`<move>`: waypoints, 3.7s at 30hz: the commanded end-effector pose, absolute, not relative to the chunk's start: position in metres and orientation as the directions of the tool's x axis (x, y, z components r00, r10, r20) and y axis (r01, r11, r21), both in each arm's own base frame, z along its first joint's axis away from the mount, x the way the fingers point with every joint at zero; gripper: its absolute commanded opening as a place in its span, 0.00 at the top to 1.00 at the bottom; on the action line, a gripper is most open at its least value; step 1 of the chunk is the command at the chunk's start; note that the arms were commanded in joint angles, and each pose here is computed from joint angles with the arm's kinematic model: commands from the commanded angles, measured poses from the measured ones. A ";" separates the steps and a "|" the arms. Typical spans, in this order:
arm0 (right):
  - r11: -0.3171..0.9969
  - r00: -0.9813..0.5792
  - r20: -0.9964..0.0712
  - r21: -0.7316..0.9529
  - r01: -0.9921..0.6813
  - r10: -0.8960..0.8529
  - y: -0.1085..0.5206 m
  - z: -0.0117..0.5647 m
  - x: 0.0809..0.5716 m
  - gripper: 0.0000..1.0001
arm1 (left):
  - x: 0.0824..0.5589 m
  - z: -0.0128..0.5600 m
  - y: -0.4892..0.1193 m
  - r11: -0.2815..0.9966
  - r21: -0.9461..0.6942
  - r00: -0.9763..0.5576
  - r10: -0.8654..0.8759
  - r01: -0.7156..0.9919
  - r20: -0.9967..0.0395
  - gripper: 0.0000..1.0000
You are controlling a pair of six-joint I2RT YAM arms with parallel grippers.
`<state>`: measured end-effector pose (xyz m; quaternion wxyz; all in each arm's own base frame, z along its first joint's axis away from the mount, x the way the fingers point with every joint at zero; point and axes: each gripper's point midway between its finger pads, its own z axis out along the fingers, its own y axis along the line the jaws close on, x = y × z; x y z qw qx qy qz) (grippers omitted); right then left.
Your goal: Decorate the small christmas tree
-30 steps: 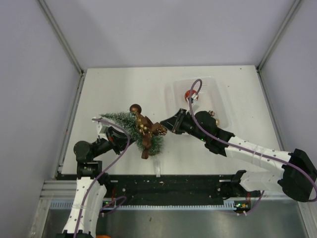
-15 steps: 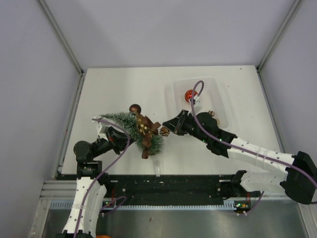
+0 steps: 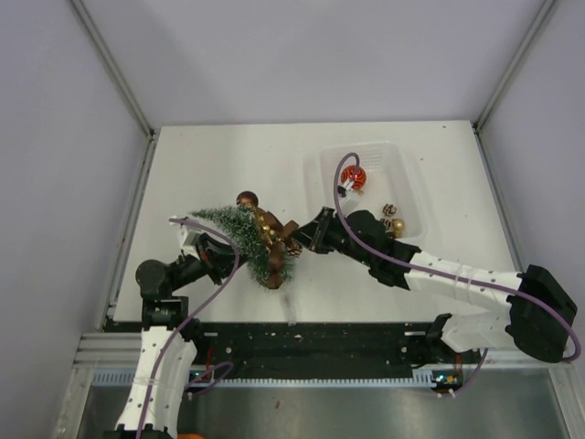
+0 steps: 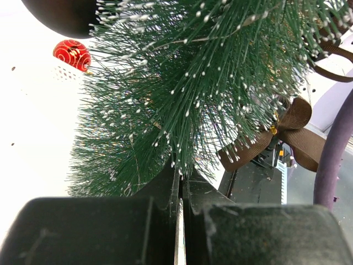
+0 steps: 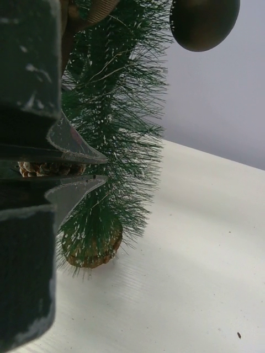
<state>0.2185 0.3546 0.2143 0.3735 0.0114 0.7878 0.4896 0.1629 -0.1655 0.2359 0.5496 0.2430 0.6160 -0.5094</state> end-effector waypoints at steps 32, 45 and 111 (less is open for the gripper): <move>0.836 -0.602 -0.672 0.549 -0.013 0.431 0.238 0.189 0.319 0.51 | 0.166 0.244 -0.164 0.378 -0.320 -0.226 -0.273 0.869 -0.935 1.00; 0.956 -0.772 -0.592 0.286 0.068 0.232 0.188 0.106 0.360 0.42 | 0.165 0.243 -0.164 0.375 -0.323 -0.230 -0.272 0.869 -0.935 1.00; 0.405 -0.736 -0.608 0.778 -0.480 0.297 0.347 0.268 0.225 0.90 | 0.166 0.245 -0.164 0.382 -0.326 -0.227 -0.282 0.865 -0.932 1.00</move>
